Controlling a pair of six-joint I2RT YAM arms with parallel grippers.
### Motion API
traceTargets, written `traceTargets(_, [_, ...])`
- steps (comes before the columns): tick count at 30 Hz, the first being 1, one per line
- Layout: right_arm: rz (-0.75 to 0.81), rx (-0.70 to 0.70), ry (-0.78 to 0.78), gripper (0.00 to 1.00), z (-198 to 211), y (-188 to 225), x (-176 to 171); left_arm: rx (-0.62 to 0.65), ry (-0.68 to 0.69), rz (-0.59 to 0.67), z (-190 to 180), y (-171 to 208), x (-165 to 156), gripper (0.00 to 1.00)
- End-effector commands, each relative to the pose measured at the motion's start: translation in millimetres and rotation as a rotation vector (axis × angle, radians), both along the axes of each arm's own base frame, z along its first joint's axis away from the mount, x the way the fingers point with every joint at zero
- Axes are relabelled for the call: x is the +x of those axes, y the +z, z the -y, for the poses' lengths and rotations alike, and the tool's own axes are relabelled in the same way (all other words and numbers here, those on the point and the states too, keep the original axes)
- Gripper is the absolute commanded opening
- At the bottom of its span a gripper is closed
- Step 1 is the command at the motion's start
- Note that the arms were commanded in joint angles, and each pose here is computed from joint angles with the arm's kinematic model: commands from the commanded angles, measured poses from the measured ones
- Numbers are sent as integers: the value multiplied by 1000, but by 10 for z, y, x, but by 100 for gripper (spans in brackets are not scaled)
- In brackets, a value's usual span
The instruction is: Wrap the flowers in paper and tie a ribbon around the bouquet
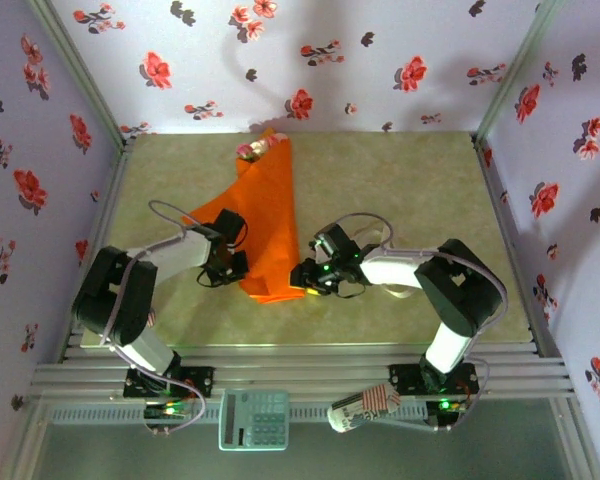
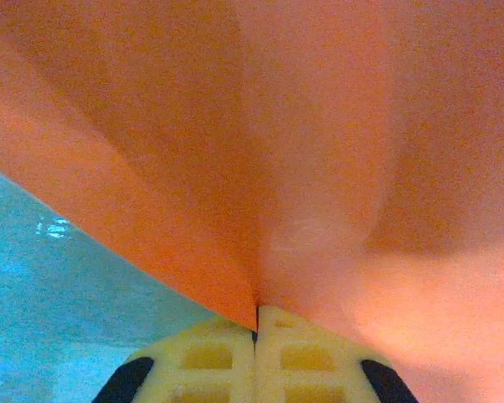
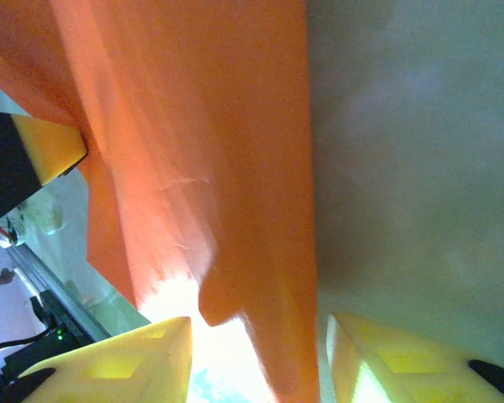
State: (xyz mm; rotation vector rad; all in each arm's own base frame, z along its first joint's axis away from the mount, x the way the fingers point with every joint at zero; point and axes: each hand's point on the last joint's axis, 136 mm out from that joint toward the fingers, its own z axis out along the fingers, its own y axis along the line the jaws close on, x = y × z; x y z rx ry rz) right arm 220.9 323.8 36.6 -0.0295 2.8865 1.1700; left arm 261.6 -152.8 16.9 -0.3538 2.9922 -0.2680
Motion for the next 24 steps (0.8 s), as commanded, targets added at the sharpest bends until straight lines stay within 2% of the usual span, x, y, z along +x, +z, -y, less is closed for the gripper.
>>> traceTargets(1, [-13, 32, -8, 44, -45, -1, -23, 0, -21, 38, 55, 12, 131, 0])
traceTargets(7, [0, 69, -40, 47, -70, 11, 8, -31, -34, 86, 176, 125, 277, 0])
traceTargets(12, [21, 48, -53, 48, -14, -14, 10, -43, -35, 107, 224, 160, 330, 0])
traceTargets(21, [32, 48, -69, 19, -6, -26, 43, -23, -46, 71, 219, 54, 289, 0])
traceTargets(24, [30, 47, -74, 2, 12, -38, 26, -11, -50, 70, 215, 40, 306, 0])
